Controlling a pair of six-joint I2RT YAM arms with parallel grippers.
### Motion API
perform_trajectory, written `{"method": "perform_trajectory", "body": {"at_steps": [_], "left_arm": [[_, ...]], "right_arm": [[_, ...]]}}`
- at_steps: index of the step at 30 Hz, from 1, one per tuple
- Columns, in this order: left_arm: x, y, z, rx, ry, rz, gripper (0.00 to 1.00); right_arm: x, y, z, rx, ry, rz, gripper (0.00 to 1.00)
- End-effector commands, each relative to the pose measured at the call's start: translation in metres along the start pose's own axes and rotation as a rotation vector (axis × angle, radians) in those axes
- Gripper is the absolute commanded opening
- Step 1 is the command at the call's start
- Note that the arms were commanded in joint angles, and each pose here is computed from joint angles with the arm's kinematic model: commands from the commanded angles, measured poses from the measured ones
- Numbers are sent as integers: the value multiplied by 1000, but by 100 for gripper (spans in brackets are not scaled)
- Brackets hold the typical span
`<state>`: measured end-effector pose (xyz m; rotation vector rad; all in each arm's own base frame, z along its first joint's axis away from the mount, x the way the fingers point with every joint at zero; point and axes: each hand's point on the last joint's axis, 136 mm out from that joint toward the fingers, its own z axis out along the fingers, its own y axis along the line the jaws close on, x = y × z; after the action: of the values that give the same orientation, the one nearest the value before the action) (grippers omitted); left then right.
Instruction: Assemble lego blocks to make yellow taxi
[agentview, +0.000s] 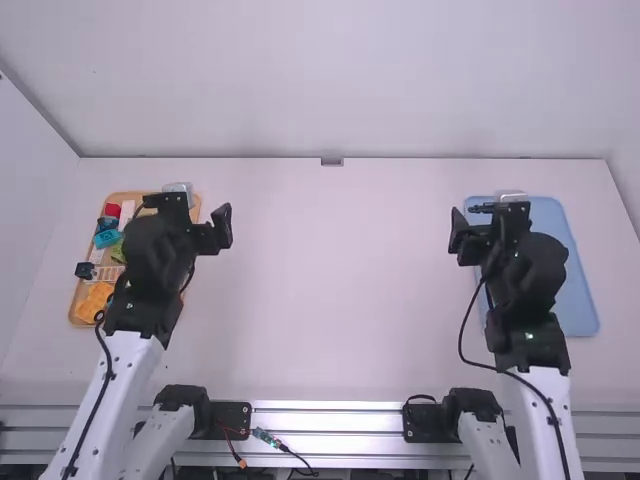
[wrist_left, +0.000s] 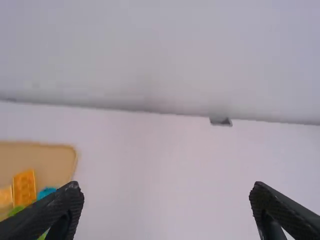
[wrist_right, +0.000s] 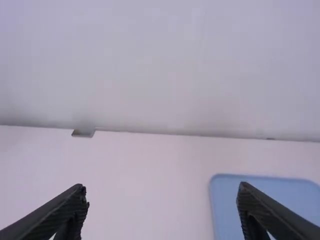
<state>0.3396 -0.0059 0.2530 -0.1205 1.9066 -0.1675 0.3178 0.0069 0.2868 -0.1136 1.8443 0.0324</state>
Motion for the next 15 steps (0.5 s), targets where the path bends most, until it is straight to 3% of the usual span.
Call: {"method": "perform_trajectory", "body": {"at_steps": [1, 6, 15], "left_arm": [[1, 10, 5, -26, 19, -78, 92], [22, 30, 16, -83, 99, -139, 98], [33, 33, 28, -89, 135, -149, 99]], "right_arm": [[-19, -1, 1, -1, -10, 4, 83], [-24, -4, 15, -4, 45, -79, 92], [5, -7, 56, -14, 139, -70, 99]]}}
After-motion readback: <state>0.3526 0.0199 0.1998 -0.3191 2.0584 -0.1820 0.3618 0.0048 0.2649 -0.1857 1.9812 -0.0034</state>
